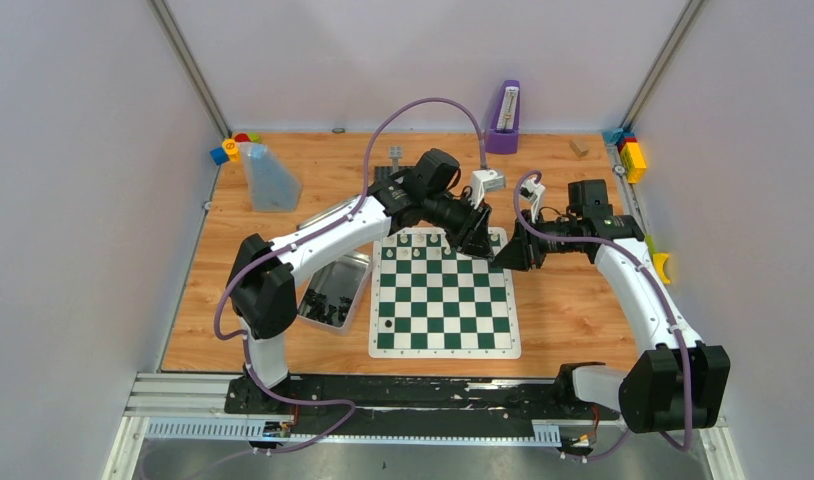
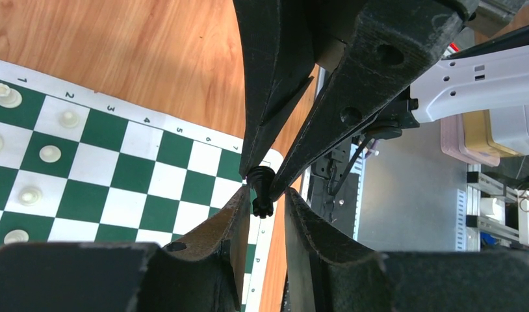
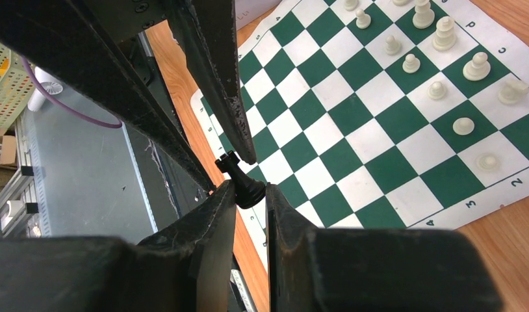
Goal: Set up the chess pieces on the board
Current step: Place the chess piece on the chessboard.
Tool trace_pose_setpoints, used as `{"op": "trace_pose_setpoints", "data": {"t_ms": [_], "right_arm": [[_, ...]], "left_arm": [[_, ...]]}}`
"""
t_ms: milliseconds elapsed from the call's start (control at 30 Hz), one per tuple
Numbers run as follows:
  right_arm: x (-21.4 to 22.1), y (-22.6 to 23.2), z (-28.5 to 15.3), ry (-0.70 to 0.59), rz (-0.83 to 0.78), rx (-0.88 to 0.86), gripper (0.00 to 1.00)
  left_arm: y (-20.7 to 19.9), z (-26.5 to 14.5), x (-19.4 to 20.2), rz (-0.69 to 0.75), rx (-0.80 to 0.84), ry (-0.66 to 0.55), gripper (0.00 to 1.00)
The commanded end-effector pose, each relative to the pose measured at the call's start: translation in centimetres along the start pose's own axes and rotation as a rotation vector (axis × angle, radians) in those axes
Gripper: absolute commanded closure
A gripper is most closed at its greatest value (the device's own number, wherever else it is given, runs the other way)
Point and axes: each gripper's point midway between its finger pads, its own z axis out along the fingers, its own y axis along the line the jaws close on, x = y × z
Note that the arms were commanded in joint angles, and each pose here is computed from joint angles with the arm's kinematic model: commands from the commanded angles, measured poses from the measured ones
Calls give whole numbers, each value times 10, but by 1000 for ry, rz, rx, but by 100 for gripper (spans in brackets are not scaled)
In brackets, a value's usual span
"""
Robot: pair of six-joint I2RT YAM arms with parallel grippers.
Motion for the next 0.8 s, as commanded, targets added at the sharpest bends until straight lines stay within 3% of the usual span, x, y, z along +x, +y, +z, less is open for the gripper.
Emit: {"op": "trace_pose_setpoints", "data": {"t_ms": [0, 767], "right_arm": [[-9, 4, -1, -27, -54, -6, 100], [-8, 3, -1, -23, -45, -5, 100]], "left_arm": [[-11, -7, -7, 41, 14, -16, 66], [-5, -3, -2, 34, 6, 3, 69]]}}
